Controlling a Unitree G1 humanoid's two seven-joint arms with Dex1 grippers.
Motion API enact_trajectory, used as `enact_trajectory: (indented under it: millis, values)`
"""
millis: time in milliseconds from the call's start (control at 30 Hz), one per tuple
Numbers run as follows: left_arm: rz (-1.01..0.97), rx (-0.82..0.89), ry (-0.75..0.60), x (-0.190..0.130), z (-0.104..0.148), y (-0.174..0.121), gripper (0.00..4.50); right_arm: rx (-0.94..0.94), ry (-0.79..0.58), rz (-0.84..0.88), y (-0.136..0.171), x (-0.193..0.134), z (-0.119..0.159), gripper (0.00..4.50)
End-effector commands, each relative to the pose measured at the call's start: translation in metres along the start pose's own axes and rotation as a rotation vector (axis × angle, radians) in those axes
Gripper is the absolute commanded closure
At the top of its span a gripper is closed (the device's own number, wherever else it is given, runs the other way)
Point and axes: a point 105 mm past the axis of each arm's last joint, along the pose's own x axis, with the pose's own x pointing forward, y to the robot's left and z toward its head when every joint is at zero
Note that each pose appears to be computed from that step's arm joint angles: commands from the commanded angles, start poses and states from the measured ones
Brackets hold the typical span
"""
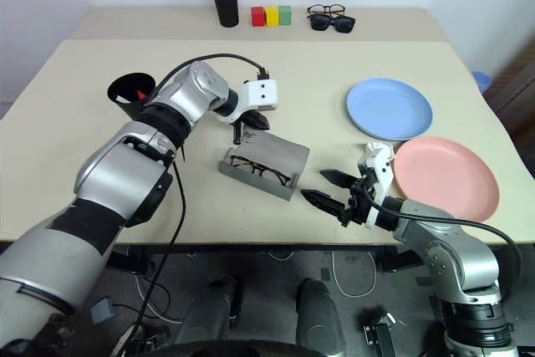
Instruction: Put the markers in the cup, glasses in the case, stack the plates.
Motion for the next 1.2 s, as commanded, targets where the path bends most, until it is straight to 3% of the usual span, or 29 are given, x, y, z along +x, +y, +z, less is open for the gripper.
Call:
enact_trajectory:
  millis: [33, 300, 467, 600, 867, 1033, 1200]
  values:
    - [-0.060, 0.033, -0.068, -0.022, 0.021, 0.001, 4.44, -0.042, -0.024, -0.076, -0.015, -0.018, 0.006, 0.49]
    - [-0.243, 0.045, -0.075, -0.037, 0.012, -0.038, 4.44, -0.086, 0.085, -0.130, -0.030, -0.048, -0.013, 0.49]
    - [-0.254, 0.014, -0.105, -0.036, 0.005, -0.065, 4.44, -0.099, 0.124, -0.176, -0.037, -0.076, -0.015, 0.49]
    - [-0.148, -0.009, -0.150, -0.036, 0.015, -0.050, 4.44, -0.100, 0.108, -0.207, -0.039, -0.084, -0.008, 0.49]
    - [0.165, 0.043, -0.152, -0.028, 0.038, 0.006, 4.44, -0.131, 0.091, -0.173, -0.032, -0.081, -0.003, 0.49]
    - [0.314, 0.082, -0.012, -0.010, 0.026, 0.029, 4.44, -0.150, 0.084, -0.151, -0.026, -0.080, 0.000, 0.49]
    - [0.264, 0.116, 0.080, 0.016, 0.004, 0.019, 4.44, -0.170, 0.067, -0.141, -0.018, -0.075, 0.005, 0.49]
